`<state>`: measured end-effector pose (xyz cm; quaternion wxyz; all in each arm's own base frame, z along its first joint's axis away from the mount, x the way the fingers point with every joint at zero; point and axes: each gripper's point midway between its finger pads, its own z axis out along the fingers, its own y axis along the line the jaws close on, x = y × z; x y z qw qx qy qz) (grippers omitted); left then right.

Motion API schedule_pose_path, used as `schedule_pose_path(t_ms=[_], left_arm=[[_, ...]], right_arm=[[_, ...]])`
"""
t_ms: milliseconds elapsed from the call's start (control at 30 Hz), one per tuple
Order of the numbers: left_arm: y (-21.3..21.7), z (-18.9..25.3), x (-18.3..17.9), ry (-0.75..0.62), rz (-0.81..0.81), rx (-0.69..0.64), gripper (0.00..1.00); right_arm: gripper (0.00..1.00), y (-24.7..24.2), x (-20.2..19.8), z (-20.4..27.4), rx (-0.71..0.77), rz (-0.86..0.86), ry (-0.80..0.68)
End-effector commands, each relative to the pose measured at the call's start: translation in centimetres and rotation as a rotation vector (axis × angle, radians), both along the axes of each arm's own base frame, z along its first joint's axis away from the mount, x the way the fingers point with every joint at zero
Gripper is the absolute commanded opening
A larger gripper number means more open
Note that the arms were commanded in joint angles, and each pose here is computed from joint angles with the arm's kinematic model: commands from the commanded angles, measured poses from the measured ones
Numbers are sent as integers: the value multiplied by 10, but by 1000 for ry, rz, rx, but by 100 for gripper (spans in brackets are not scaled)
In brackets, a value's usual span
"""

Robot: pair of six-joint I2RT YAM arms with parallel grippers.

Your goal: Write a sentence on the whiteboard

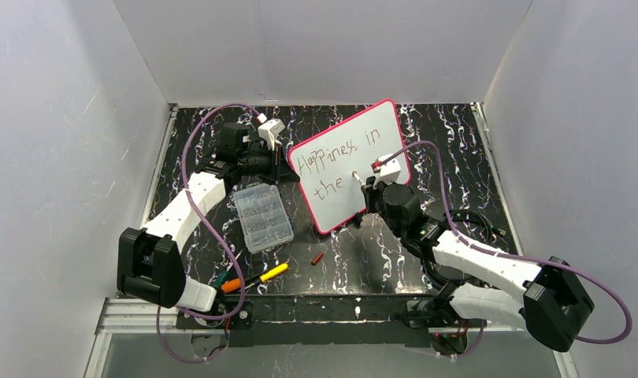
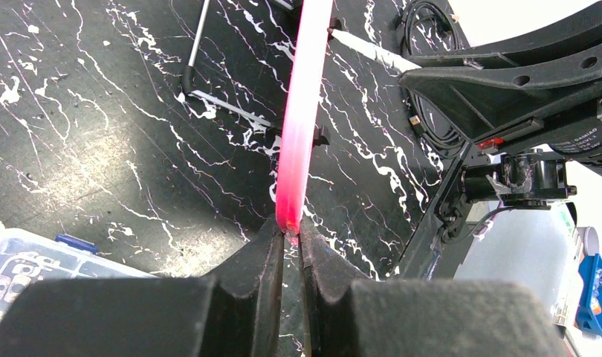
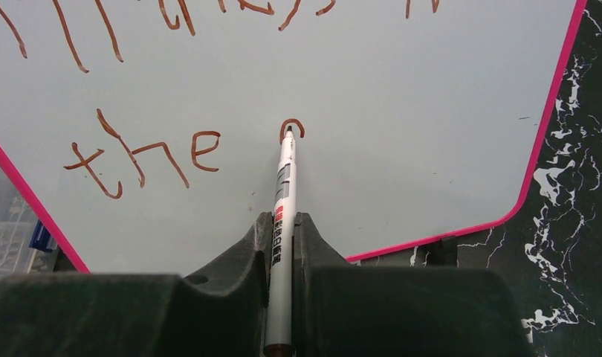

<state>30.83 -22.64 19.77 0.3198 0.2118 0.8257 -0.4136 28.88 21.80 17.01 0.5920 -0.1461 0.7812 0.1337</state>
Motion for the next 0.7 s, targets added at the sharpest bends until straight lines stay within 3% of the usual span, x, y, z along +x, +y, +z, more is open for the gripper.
schedule_pose_path(t_ms=[0, 667], left_arm=[[-7, 20, -8, -44, -51, -46, 0], [-7, 22, -8, -45, -52, -50, 0]], right_arm=[[1, 4, 13, 33, 36, -27, -79], [1, -3, -5, -5, 47, -13, 24]])
